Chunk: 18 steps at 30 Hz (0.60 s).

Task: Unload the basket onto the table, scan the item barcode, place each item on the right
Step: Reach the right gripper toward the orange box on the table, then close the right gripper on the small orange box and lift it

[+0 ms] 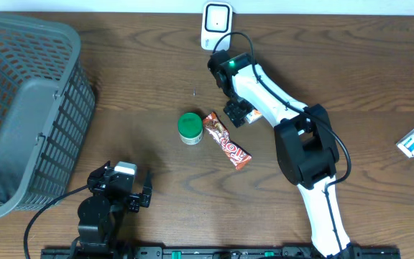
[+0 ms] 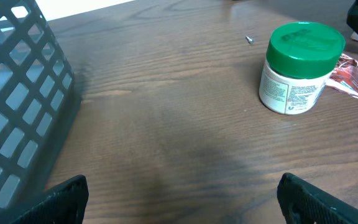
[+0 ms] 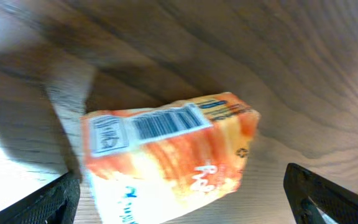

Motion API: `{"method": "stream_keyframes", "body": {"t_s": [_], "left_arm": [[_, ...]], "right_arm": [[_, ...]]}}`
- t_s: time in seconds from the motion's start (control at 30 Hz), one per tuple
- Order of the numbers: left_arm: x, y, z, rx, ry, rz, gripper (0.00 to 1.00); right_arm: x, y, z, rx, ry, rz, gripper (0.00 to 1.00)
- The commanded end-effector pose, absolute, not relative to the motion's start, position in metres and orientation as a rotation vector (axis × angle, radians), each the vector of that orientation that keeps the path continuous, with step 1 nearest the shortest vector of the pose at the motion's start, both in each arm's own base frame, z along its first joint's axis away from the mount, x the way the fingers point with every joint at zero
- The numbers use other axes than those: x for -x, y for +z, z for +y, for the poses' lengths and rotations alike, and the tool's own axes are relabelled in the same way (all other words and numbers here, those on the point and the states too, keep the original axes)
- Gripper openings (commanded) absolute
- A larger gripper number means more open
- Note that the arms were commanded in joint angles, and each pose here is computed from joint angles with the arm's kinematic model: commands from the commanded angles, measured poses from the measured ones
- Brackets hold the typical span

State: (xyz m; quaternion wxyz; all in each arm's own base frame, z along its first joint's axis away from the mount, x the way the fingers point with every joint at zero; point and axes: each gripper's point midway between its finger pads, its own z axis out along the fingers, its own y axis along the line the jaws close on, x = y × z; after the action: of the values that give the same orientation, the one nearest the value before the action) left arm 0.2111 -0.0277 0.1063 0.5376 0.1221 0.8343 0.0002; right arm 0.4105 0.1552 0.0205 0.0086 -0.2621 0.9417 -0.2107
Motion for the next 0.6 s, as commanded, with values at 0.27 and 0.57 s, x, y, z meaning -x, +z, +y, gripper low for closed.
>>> {"method": "stream_keyframes", "body": {"t_s": [0.27, 0.57], "left_arm": [[-0.209, 0.099, -0.028, -0.286, -0.013, 2.007, 0.98], [-0.209, 0.099, -0.028, -0.286, -0.013, 2.007, 0.98]], "right_arm": [[-0.430, 0.042, 0.213, 0.228, -0.221, 2.906, 0.60], [-0.452, 0.028, 0.232, 0.100, -0.068, 2.859, 0.24]]}}
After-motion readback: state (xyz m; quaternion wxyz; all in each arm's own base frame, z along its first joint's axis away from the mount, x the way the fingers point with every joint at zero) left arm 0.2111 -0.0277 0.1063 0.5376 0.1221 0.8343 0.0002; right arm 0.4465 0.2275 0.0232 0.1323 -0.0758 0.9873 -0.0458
